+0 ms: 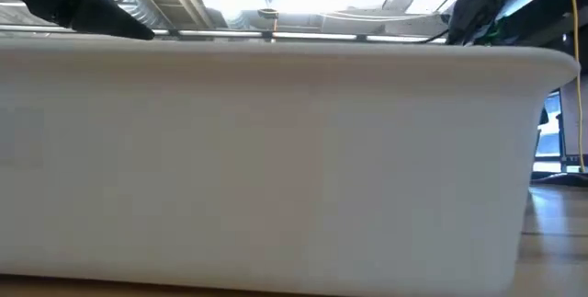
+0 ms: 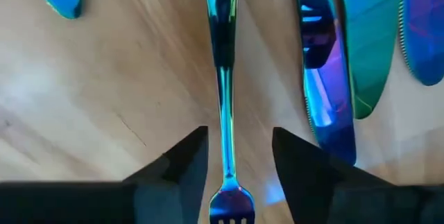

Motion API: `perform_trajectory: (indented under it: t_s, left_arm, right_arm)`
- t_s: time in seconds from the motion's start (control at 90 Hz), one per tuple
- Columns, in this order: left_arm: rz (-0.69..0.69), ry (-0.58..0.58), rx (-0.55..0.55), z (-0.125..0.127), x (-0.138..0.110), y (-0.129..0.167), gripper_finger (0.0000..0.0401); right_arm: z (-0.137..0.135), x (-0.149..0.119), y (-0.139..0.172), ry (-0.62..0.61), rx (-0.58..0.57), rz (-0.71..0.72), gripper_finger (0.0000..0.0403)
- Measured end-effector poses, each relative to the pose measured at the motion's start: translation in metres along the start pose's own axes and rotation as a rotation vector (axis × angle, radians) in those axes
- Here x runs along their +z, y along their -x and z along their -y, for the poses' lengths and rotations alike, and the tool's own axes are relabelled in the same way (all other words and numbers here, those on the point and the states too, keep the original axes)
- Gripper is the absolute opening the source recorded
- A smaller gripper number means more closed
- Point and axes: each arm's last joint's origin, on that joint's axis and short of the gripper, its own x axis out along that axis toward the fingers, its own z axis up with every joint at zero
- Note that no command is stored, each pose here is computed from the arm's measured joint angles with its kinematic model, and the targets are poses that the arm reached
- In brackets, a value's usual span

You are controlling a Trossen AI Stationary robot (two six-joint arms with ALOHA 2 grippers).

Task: Sort silverware
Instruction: Put the blue fork into the white silverware tray

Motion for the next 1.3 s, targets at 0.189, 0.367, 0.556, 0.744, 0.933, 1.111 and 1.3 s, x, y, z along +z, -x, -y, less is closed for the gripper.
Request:
perform_trajectory:
  t_s: [0.189,0.367,0.556,0.744,0.933,1.111,1.3]
  left_arm:
    - [0.0,0.005,0.0,0.0,0.0,0.0,0.0119]
    - [0.0,0.005,0.0,0.0,0.0,0.0,0.0119]
    - [0.0,0.008,0.0,0.0,0.0,0.0,0.0119]
    - [-0.001,0.011,-0.001,0.0,0.0,0.0,0.0119]
    - [-0.009,0.01,0.002,-0.001,-0.002,0.0,0.0119]
    - [-0.01,0.018,0.003,-0.001,-0.002,0.0,0.0119]
    - [-0.009,0.023,0.003,-0.001,-0.002,0.0,0.0119]
  right_arm:
    - [-0.001,0.008,-0.015,0.015,-0.018,-0.099,0.0132]
    - [-0.002,0.01,-0.014,0.019,-0.02,-0.113,0.0093]
    - [-0.003,0.024,0.008,0.027,-0.053,0.035,0.0029]
    - [-0.009,0.032,0.042,-0.007,-0.031,0.169,0.0005]
    - [-0.026,0.027,0.098,0.027,-0.005,0.415,0.0001]
    - [-0.037,0.017,0.134,0.033,0.019,0.593,0.0001]
    - [-0.036,0.021,0.12,0.013,-0.024,0.565,0.0014]
